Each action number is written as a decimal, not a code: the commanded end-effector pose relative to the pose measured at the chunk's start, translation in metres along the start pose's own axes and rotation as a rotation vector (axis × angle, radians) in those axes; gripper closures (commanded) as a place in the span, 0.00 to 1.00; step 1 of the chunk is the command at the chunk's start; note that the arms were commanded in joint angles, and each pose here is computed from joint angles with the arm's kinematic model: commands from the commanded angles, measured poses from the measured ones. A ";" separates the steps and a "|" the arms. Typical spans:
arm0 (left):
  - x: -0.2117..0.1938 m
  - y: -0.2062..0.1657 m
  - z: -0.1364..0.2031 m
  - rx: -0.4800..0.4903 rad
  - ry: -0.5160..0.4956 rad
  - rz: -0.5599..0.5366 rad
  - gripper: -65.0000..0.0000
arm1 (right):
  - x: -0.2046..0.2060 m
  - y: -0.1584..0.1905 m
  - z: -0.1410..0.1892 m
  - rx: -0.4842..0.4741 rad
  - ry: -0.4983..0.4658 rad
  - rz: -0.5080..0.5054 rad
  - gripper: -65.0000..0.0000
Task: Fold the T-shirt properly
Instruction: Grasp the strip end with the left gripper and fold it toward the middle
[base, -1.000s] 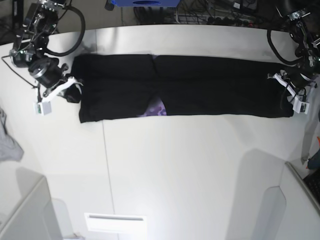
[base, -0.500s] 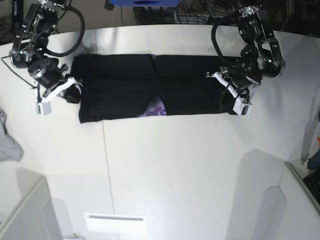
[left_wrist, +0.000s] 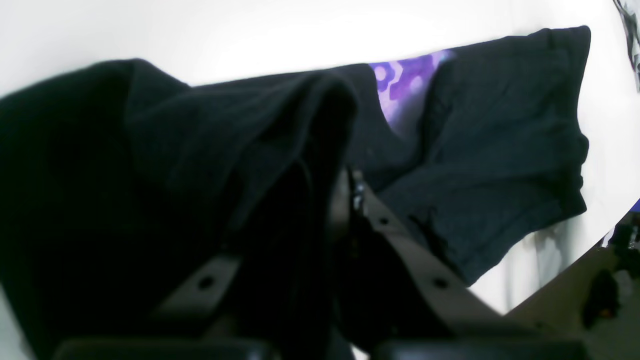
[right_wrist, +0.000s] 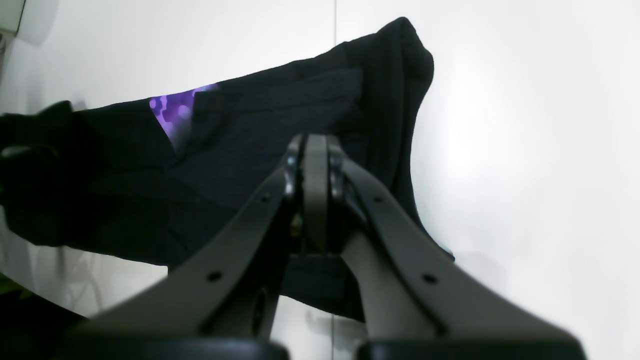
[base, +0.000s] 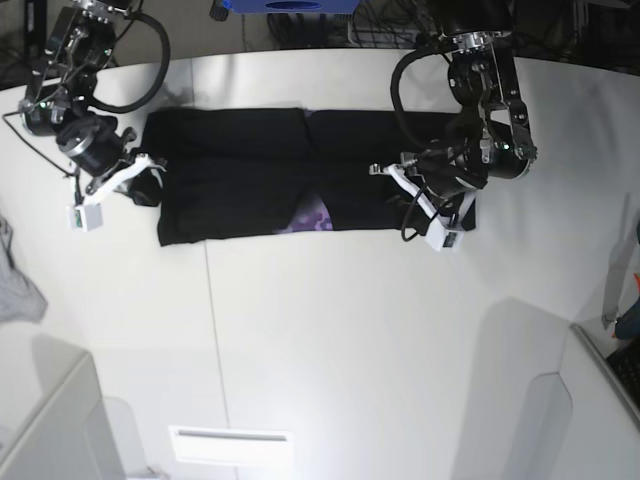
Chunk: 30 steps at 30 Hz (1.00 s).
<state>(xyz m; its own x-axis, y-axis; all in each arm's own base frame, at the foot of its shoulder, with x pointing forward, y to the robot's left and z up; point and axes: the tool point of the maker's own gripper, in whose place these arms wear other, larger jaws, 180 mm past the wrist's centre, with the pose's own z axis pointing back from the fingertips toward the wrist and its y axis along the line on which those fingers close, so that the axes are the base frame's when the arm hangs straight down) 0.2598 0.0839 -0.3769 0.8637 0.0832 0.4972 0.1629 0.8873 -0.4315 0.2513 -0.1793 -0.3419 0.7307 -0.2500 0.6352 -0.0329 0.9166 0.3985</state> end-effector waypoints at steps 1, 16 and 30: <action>0.006 -0.004 0.001 -0.018 -0.021 0.002 1.00 | 0.014 0.003 0.003 0.012 -0.046 0.017 1.00; -0.005 -0.023 -0.009 -0.063 0.023 -0.032 1.00 | 0.016 0.004 0.003 0.015 -0.052 0.017 1.00; -0.002 -0.029 -0.011 -0.078 0.016 -0.025 1.00 | 0.016 0.003 0.003 0.012 -0.051 0.017 1.00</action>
<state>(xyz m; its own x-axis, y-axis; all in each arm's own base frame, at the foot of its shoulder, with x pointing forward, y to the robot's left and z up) 0.2504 0.0577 -0.3849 0.8854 0.0422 0.4628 0.2009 0.8633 -0.4630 0.2531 -0.1800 -0.3405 0.7266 -0.2521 0.6392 -0.0326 0.9166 0.3985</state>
